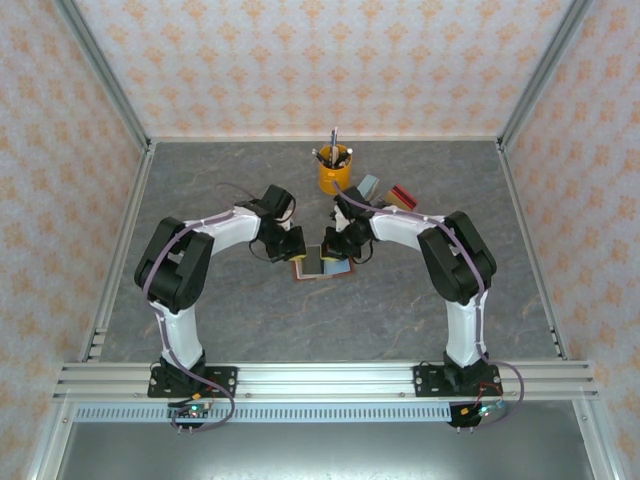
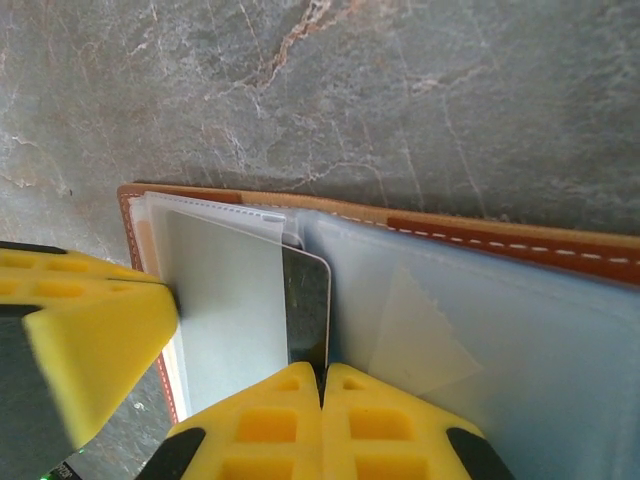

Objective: Take the credit cards out of the card holder

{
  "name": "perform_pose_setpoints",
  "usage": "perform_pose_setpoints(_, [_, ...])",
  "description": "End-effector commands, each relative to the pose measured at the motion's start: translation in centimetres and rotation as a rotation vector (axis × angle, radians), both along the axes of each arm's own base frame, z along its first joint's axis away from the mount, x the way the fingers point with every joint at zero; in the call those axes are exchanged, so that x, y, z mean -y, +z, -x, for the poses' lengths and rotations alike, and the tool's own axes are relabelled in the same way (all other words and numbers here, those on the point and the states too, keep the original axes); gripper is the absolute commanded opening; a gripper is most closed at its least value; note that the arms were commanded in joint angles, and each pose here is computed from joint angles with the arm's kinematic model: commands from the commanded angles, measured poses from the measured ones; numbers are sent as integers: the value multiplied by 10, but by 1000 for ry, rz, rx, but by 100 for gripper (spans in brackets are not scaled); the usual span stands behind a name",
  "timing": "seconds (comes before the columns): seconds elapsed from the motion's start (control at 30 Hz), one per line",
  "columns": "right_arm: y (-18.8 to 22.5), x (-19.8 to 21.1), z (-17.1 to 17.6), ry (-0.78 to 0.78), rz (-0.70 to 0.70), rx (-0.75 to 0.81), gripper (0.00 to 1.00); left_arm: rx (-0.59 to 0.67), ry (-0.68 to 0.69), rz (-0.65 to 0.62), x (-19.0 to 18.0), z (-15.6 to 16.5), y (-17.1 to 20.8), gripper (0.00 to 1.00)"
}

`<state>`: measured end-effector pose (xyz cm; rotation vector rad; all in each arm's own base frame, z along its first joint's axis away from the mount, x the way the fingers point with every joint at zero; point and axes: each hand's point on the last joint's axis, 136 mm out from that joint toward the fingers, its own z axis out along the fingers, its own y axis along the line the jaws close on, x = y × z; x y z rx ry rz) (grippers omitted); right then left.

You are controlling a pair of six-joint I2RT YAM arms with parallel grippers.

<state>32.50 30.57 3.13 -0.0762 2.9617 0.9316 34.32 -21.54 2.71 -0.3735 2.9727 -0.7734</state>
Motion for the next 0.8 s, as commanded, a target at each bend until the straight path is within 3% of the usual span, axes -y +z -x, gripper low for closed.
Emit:
perform_pose_setpoints(0.0, [-12, 9, -4, 9, 75, 3, 5, -33, -2, -80, -12, 4, -16, 8])
perform_pose_setpoints(0.27, [-8, 14, -12, 9, 104, 66, 5, -49, 3, -102, -16, 8, -25, 8])
perform_pose_setpoints(0.5, [-12, 6, 1, 5, 39, 1, 26, -68, 3, -111, -18, 12, -33, 7])
perform_pose_setpoints(0.77, [-16, 1, 5, 9, -3, -28, 23, -78, 6, -121, -20, 15, -38, 7])
